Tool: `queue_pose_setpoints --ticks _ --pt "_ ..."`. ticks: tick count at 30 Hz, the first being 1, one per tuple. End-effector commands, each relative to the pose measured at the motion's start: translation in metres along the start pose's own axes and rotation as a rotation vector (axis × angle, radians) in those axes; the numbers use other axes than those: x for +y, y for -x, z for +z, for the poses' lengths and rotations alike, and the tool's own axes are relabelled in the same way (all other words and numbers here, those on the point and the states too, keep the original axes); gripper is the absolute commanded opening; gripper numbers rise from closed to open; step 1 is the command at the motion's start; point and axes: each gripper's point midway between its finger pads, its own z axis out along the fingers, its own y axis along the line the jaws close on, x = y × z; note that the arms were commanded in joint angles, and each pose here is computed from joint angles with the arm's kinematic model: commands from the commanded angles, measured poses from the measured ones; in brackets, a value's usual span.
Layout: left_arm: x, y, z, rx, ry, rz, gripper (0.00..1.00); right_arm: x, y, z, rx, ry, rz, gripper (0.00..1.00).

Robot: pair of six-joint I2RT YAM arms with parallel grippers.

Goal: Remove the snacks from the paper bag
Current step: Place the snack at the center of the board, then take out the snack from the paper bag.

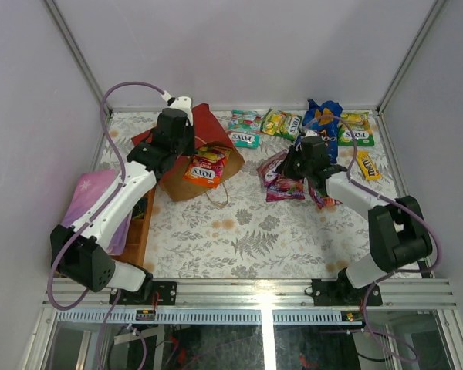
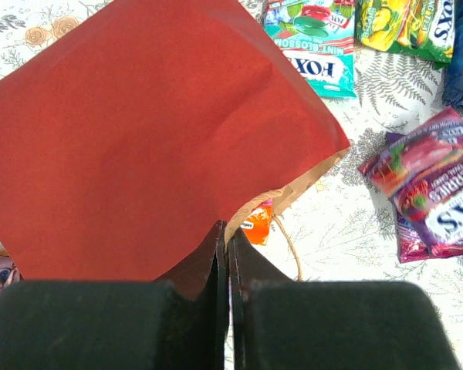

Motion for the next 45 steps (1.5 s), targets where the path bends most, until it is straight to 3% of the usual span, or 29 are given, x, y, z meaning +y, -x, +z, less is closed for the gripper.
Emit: queue_pose_setpoints --ticks 1,10,20,25,27,30,33,42,45 --pt "0.001 0.024 -0.014 -0.072 0.002 -0.006 0.0 0.001 0.068 0.018 -0.248 -0.047 0.067 0.0" --pt "0.002 0.022 -0.009 -0.062 0.013 -0.001 0.0 0.005 -0.01 0.065 -0.031 0.011 0.154 0.0" --pt "0.007 0.019 -0.005 -0.053 0.044 0.004 0.0 0.053 -0.089 0.1 0.147 0.061 0.208 0.0" --pt "0.011 0.021 -0.007 -0.062 0.059 0.001 0.0 0.062 -0.102 0.108 0.188 0.077 0.208 0.17" --pt "0.011 0.021 -0.008 -0.064 0.064 0.002 0.0 0.06 -0.098 0.104 0.166 0.072 0.189 0.32" --pt "0.014 0.022 -0.008 -0.067 0.077 0.001 0.0 0.057 -0.088 0.093 0.126 0.054 0.141 0.64" --pt "0.017 0.022 -0.009 -0.068 0.092 -0.002 0.0 0.059 -0.069 0.078 0.056 0.043 0.096 0.77" --pt "0.02 0.021 -0.007 -0.064 0.106 -0.007 0.0 0.095 0.016 0.012 -0.322 -0.014 -0.159 0.81" --pt "0.019 0.021 -0.007 -0.063 0.105 -0.008 0.0 0.109 0.028 0.003 -0.386 0.021 -0.209 0.82"
